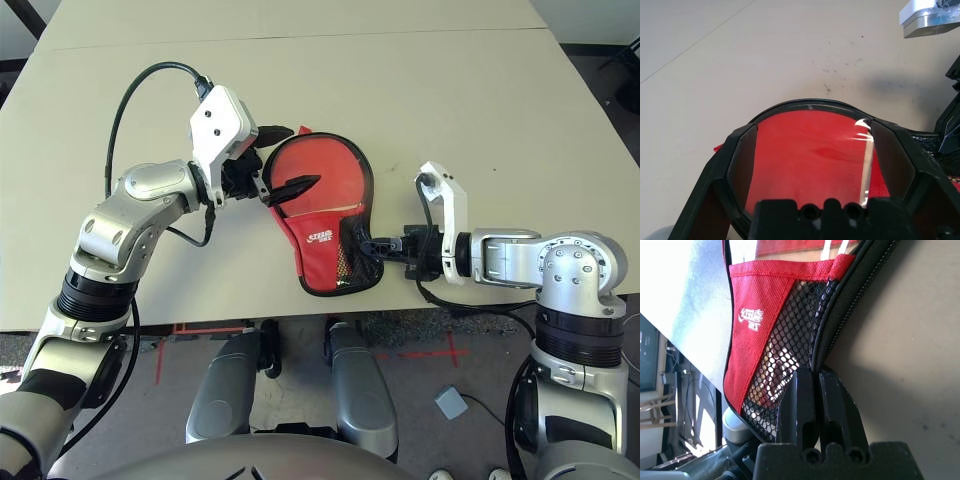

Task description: Store the ping-pong paddle in its case and zip it.

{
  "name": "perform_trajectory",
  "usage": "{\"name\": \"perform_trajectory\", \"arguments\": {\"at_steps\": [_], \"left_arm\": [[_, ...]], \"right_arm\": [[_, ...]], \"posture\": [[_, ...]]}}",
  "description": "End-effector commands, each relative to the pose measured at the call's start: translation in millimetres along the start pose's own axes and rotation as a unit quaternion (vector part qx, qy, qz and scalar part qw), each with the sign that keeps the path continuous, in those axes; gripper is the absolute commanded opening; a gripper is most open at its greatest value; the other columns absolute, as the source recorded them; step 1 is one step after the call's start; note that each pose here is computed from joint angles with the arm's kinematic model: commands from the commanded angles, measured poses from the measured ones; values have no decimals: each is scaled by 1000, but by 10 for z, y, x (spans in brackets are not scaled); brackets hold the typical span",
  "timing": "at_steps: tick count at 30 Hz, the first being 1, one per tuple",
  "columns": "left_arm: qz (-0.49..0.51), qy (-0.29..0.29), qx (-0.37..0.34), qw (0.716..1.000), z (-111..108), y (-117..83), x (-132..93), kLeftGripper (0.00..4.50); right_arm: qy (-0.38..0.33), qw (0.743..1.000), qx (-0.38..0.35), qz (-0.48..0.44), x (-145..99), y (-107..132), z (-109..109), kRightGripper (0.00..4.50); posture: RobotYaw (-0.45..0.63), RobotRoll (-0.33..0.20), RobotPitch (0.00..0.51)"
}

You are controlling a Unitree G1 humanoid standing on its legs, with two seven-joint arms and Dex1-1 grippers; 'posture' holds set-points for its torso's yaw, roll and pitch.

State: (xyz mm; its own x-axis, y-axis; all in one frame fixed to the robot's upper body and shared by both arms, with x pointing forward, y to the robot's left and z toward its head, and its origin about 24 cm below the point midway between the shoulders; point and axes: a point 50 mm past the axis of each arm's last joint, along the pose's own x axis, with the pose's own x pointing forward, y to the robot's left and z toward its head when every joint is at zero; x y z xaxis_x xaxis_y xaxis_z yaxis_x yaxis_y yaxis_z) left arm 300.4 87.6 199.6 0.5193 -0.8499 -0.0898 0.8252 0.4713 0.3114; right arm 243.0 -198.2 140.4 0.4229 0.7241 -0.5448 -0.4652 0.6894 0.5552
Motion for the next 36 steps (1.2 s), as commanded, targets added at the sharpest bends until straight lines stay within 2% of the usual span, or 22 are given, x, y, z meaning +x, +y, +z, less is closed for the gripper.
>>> {"name": "perform_trajectory", "arguments": {"at_steps": [1, 6, 10, 14, 18, 25, 36], "left_arm": [[-5, 7, -1, 1000, -52, -31, 9, 4500], [-1, 3, 3, 1000, -21, 20, -8, 4500], [11, -1, 7, 1000, 19, 100, -67, 4500], [32, 1, 10, 999, 50, 230, -171, 4500], [58, 14, 12, 998, 24, 353, -293, 4500], [105, 45, 7, 993, -65, 539, -487, 4500], [156, 88, -10, 984, -219, 714, -640, 4500]], "right_arm": [[23, 999, -20, 10, -133, 32, 92, 1020], [-1, 990, -142, -17, -516, 3, 501, 2880], [2, 955, -293, -54, -606, -192, 752, 4380], [3, 912, -409, -31, -475, -285, 926, 4447], [-10, 892, -453, 1, -274, -319, 1081, 4447], [-18, 858, -509, 70, 109, -211, 1262, 4447], [4, 845, -526, 92, 467, -222, 1220, 4447]], "posture": [[0, 0, 278], [-8, 0, 269], [-8, 0, 262], [1, 0, 262], [13, 0, 259], [31, 0, 256], [47, 0, 261]]}}
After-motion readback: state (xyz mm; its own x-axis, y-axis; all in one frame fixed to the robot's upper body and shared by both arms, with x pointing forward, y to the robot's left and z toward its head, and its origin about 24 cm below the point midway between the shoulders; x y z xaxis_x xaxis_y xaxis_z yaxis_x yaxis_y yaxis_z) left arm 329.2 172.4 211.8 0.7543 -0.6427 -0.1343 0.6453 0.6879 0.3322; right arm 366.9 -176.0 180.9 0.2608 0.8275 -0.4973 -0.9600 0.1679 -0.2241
